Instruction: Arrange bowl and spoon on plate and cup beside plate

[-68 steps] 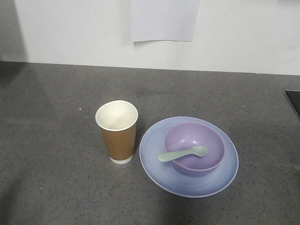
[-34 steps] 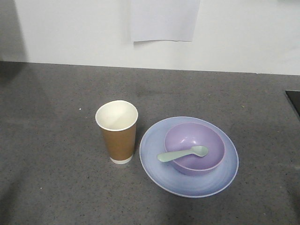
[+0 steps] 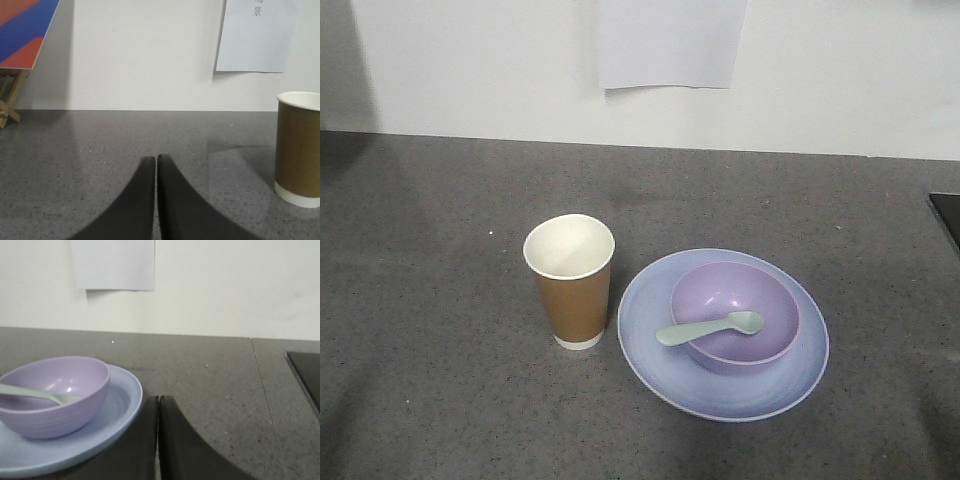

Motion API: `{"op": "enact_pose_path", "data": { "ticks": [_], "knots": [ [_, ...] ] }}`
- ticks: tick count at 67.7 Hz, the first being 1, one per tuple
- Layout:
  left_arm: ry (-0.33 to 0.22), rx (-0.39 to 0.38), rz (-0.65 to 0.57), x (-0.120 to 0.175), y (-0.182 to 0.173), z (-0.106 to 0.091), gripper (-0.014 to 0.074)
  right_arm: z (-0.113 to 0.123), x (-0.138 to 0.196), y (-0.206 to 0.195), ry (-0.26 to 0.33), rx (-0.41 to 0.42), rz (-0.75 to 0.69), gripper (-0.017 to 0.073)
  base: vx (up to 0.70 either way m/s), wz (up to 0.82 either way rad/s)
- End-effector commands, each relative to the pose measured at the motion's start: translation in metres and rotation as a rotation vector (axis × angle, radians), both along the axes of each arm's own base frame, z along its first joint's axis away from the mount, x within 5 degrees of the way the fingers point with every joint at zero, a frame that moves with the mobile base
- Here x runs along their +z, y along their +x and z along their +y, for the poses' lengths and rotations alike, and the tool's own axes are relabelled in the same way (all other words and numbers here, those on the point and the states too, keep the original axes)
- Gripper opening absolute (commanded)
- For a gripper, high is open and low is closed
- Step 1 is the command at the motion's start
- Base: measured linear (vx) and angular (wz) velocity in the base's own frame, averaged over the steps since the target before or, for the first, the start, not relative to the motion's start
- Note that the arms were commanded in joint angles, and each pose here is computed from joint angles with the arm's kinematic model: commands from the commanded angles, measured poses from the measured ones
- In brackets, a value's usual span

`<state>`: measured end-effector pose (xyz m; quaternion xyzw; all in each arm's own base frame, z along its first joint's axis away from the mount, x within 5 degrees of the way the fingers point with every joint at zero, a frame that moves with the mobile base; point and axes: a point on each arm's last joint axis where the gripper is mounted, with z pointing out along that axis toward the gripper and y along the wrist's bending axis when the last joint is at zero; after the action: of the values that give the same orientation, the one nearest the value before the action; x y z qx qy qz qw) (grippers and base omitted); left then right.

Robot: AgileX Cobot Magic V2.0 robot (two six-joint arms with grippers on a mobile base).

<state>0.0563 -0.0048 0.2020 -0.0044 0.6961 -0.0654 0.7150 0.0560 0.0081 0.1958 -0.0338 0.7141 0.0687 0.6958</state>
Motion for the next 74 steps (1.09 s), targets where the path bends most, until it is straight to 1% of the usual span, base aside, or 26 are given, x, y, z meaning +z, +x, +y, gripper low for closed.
{"op": "enact_pose_path", "data": {
  "ticks": [1, 7, 16, 22, 42, 50, 74],
  "knots": [
    [-0.015, 0.006, -0.108, 0.0138, -0.0027, 0.0007, -0.0006, 0.0001, 0.0084, -0.0005, 0.010, -0.001, -0.118, -0.0011, 0.00, 0.00],
    [-0.015, 0.006, -0.108, 0.0138, -0.0027, 0.0007, -0.0006, -0.0006, 0.0104, -0.0006, 0.005, -0.014, -0.144, -0.0011, 0.00, 0.00],
    [-0.015, 0.006, -0.108, 0.0138, -0.0027, 0.0007, -0.0006, -0.0048, 0.0142, -0.0007, 0.019, -0.089, -0.185, -0.0011, 0.00, 0.00],
    [-0.015, 0.006, -0.108, 0.0138, -0.0027, 0.0007, -0.0006, -0.0066, 0.0149, -0.0008, 0.023, -0.119, -0.192, -0.0011, 0.00, 0.00],
    [-0.015, 0.006, -0.108, 0.0138, -0.0027, 0.0007, -0.0006, -0.0063, 0.0149, -0.0008, 0.015, -0.115, -0.193, -0.0011, 0.00, 0.00],
    [-0.015, 0.006, -0.108, 0.0138, -0.0027, 0.0007, -0.0006, -0.0063, 0.0148, -0.0007, 0.033, -0.114, -0.190, -0.0011, 0.00, 0.00],
    [-0.015, 0.006, -0.108, 0.0138, -0.0027, 0.0007, -0.0006, -0.0063, 0.0148, -0.0007, 0.032, -0.114, -0.191, -0.0011, 0.00, 0.00]
  ]
}}
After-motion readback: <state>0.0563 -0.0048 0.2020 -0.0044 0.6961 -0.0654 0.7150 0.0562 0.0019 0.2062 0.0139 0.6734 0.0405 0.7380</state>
